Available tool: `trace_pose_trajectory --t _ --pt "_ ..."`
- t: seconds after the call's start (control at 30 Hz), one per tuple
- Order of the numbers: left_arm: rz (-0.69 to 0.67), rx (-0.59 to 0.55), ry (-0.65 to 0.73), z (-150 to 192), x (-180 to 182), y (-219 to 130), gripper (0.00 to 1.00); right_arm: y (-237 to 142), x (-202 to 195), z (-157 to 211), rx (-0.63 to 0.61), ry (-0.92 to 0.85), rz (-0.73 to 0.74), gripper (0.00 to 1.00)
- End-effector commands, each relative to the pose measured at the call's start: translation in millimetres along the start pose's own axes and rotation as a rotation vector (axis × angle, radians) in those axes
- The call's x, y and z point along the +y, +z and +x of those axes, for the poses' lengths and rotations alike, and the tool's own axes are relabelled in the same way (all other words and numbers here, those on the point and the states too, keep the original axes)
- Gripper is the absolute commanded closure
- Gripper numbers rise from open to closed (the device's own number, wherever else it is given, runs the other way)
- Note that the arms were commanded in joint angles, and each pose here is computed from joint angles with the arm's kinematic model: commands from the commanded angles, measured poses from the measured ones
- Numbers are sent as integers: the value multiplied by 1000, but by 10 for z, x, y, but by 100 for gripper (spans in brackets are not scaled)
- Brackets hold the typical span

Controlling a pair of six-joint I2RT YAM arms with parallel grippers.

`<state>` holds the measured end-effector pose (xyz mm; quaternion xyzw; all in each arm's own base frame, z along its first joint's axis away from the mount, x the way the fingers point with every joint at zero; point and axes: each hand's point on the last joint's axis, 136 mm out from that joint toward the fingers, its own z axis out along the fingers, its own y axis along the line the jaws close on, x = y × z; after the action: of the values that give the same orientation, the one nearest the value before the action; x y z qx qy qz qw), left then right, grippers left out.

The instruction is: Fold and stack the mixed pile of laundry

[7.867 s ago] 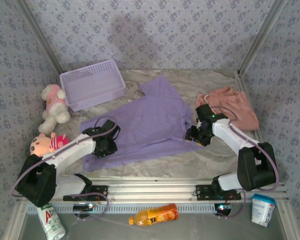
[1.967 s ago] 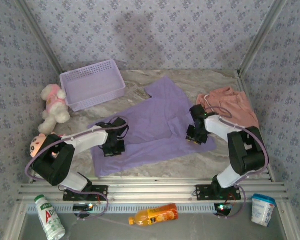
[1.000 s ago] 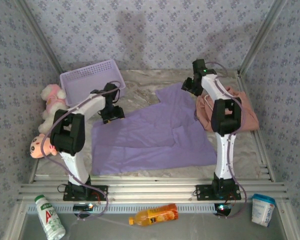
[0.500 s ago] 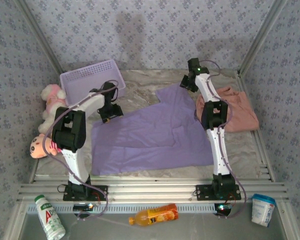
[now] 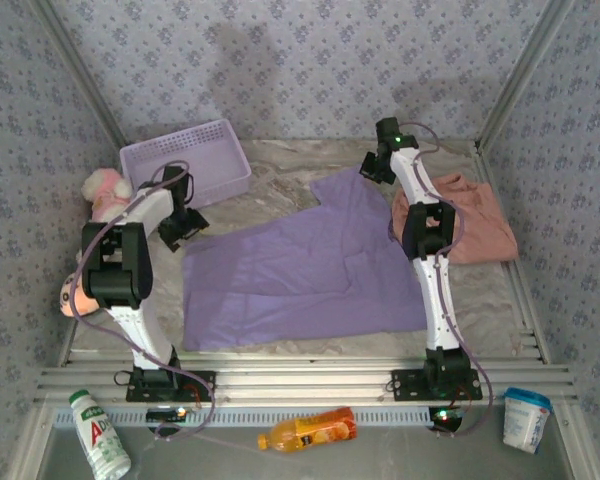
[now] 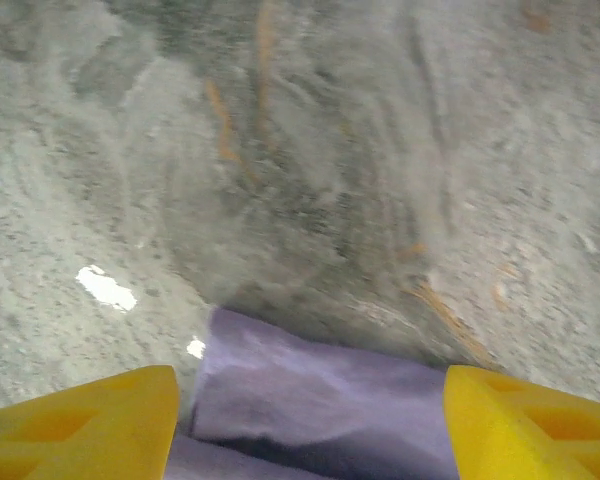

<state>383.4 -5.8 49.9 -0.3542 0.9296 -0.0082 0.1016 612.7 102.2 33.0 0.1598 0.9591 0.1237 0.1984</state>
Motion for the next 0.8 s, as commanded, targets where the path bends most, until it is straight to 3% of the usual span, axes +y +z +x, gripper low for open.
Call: trace_pose_trajectory --t 0.0,0.17,0.3,0.4,0.43,0.53,0.57,0.77 --pt "-32 -18 -33 -26 53 58 32 -369 269 -45 -12 5 -87 100" --pt "-12 17 -45 -6 -39 250 43 -575 458 -68 -18 5 -161 100" --pt "-6 41 -16 28 -128 338 63 -752 550 -128 -39 1 -199 100" --pt "-8 67 8 102 -158 380 64 -860 588 -170 -60 -2 -214 100" --pt "-5 74 18 133 -163 386 69 -884 591 -180 -64 -2 -217 100" --pt "-3 81 28 181 -152 373 97 -979 617 -220 -79 -6 -233 100" --pt "2 73 29 163 -155 336 100 -1015 628 -234 -83 -7 -241 100" --pt "25 -29 118 -91 -235 -146 100 -1273 696 -196 -83 -36 -274 100"
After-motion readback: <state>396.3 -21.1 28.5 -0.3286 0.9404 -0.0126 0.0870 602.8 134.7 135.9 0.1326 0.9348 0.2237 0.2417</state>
